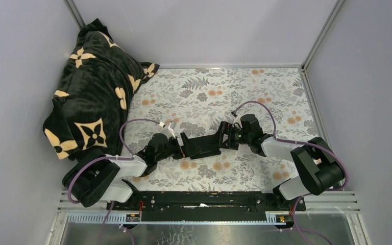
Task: Fold the paper box
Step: Close the paper box at the center of the board.
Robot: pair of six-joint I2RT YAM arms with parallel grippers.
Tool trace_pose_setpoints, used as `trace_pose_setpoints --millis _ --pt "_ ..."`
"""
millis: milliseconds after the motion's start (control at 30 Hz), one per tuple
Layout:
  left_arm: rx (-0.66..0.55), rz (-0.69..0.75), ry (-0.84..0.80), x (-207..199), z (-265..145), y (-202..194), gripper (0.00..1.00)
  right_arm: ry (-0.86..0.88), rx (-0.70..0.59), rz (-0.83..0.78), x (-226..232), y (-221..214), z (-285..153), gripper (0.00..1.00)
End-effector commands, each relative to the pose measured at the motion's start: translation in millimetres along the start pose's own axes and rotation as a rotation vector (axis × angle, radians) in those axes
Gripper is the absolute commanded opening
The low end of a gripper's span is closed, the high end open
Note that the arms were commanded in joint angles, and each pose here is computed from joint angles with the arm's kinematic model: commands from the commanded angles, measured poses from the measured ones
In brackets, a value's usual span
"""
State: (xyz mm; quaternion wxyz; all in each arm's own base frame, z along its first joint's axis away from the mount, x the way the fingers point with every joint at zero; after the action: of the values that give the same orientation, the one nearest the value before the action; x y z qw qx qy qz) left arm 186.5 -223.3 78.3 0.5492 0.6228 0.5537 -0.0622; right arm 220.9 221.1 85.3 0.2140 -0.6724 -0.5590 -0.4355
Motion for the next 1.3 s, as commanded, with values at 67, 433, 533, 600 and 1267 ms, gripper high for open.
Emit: trace_pose_setpoints --millis 67,433,533,600,1267 --pt "-0.055 0.042 -0.057 -14 5 16 0.99 0.055 -0.012 -0.036 10 5 -1 1.0" --pt "-0.063 0.043 -0.062 -17 1 18 0.99 0.068 -0.022 -0.043 18 6 -7 1.0" --pt "-0.065 0.044 -0.065 -18 1 19 0.99 0.071 -0.026 -0.046 20 6 -9 1.0" --pt "-0.068 0.044 -0.066 -19 0 19 0.99 0.071 -0.025 -0.047 21 6 -10 1.0" --pt "-0.084 0.054 -0.073 -26 -7 25 0.99 0.081 -0.045 -0.061 31 6 -22 1.0"
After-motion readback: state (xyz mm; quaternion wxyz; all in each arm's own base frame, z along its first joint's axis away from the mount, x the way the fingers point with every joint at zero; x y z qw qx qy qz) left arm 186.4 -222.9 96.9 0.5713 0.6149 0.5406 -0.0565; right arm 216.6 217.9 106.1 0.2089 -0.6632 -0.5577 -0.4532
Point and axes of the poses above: each gripper's point midway between its finger pads, its own z axis out along the fingers, its own x axis along the line the jaws close on, y = z × x, the point moved 5 cm from there along -z, back along the fingers, and after that the axes turned 11 degrees about z, right-handed, at the moved point
